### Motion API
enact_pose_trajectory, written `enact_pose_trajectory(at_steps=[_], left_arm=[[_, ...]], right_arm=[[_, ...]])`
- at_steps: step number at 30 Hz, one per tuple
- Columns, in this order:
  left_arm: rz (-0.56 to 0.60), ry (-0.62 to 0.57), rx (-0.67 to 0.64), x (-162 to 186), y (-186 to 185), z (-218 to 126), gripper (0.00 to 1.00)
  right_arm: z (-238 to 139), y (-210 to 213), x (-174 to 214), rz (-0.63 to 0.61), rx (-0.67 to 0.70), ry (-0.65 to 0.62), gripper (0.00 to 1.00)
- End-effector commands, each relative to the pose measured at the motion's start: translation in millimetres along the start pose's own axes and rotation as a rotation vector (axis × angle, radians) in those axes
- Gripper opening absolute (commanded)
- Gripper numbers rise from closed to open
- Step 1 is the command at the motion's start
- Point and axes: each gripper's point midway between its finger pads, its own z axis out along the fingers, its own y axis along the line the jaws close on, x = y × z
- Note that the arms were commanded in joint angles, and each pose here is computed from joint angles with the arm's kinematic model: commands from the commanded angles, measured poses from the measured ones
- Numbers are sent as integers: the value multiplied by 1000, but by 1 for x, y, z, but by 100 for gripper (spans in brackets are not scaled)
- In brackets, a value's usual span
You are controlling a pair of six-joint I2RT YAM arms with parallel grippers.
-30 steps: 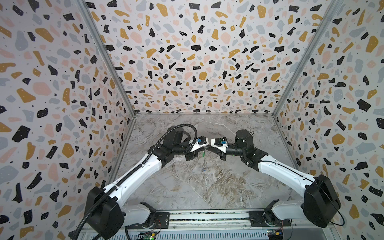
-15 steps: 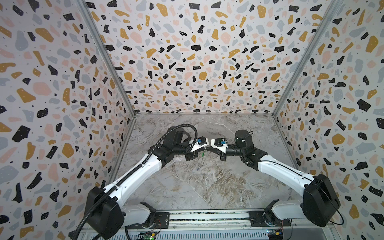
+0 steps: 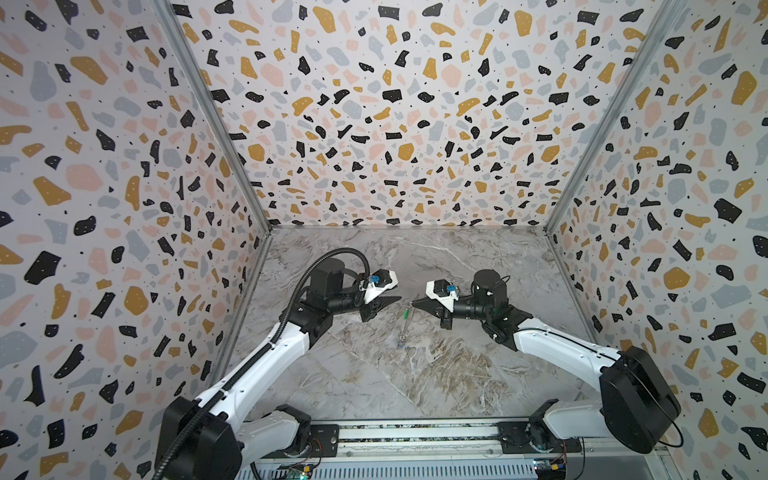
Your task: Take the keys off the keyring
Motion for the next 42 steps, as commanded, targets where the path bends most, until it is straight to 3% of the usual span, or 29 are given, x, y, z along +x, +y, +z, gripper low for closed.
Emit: enact_pose_trajectory(at_steps=[1, 13, 33, 42], left_arm=[[1, -139, 35, -25, -4, -4, 33], [-28, -176, 47, -19, -14, -5, 33], [-1, -185, 124, -32, -20, 12, 25], [20, -186, 133, -34, -22, 13, 2]], right_arm=[[-10, 0, -41, -37, 12, -170, 0], [-16, 0, -52, -9, 3, -272, 0], [-11, -3, -54, -3, -13, -267, 0], [-10, -3, -56, -8, -16, -272, 0]])
